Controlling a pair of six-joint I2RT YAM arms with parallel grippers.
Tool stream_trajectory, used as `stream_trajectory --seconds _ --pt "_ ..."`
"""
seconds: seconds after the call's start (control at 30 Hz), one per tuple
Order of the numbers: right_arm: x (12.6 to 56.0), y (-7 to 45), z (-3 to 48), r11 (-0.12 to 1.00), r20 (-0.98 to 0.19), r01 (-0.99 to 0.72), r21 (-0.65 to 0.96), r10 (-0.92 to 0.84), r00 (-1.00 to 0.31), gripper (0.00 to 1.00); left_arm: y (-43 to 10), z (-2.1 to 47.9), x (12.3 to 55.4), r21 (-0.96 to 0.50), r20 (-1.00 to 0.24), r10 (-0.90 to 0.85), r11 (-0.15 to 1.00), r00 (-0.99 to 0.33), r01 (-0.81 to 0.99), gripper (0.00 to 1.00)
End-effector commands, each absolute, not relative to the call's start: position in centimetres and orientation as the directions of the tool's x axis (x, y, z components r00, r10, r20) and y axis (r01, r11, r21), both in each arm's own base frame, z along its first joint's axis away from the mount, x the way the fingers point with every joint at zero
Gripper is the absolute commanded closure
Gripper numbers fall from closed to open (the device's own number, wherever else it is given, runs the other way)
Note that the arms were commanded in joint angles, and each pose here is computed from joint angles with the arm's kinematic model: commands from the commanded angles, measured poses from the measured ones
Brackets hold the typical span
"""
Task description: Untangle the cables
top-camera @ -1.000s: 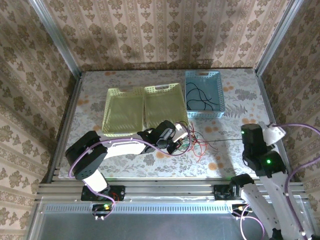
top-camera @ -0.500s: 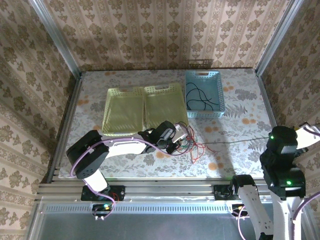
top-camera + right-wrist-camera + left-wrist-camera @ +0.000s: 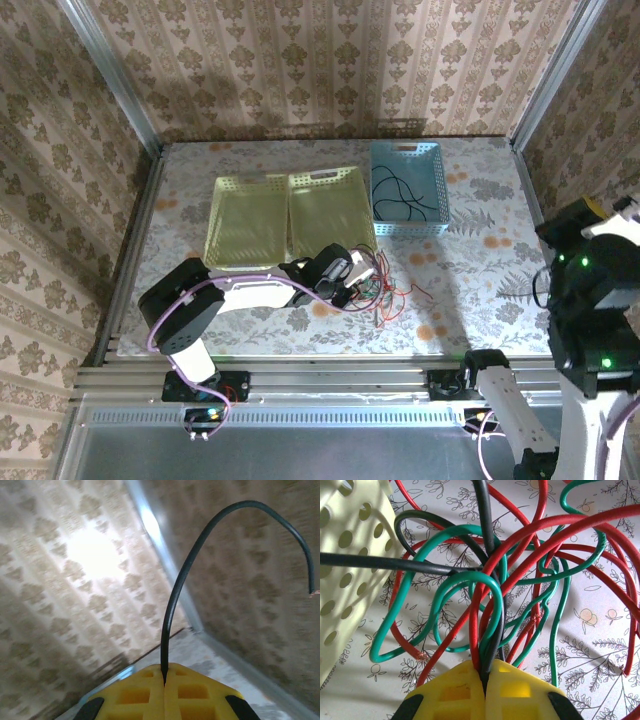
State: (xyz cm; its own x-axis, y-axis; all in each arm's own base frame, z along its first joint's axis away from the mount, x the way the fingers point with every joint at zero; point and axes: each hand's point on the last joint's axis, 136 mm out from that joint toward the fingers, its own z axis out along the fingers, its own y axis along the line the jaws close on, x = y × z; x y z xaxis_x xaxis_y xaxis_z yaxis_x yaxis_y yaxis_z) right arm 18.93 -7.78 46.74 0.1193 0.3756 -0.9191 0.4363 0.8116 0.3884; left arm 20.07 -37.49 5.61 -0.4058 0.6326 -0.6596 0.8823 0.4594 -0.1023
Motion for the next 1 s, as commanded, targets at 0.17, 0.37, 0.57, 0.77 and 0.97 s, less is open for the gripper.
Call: stream_trajectory --seconds 0.17,0.37,0.57,0.77,0.97 --pt "26.9 -3.4 53.4 0.888 -0.905 0.186 0.421 0.395 0.16 1.0 -38.2 8.3 21.0 -0.094 -0.729 0.572 0.46 -0.376 0.883 1.0" --pt "36.3 0.8 55.7 0.934 -0.957 0.211 0.289 0.275 0.093 1.0 -38.4 8.3 21.0 -0.099 -0.73 0.569 0.459 -0.379 0.883 1.0" --pt "46.9 2.0 49.9 0.912 -0.979 0.38 0.157 0.194 -0.061 1.0 -38.4 8.3 20.9 -0.103 -0.731 0.567 0.459 -0.38 0.882 1.0" --pt "52.3 2.9 38.6 0.899 -0.93 0.428 -0.094 0.074 -0.359 1.0 -38.3 8.2 20.8 -0.101 -0.726 0.574 0.457 -0.38 0.883 1.0" --pt "50.9 6.8 24.9 0.976 -0.721 0.198 -0.095 0.07 -0.69 1.0 -38.0 8.0 20.8 -0.099 -0.722 0.576 0.462 -0.383 0.881 1.0"
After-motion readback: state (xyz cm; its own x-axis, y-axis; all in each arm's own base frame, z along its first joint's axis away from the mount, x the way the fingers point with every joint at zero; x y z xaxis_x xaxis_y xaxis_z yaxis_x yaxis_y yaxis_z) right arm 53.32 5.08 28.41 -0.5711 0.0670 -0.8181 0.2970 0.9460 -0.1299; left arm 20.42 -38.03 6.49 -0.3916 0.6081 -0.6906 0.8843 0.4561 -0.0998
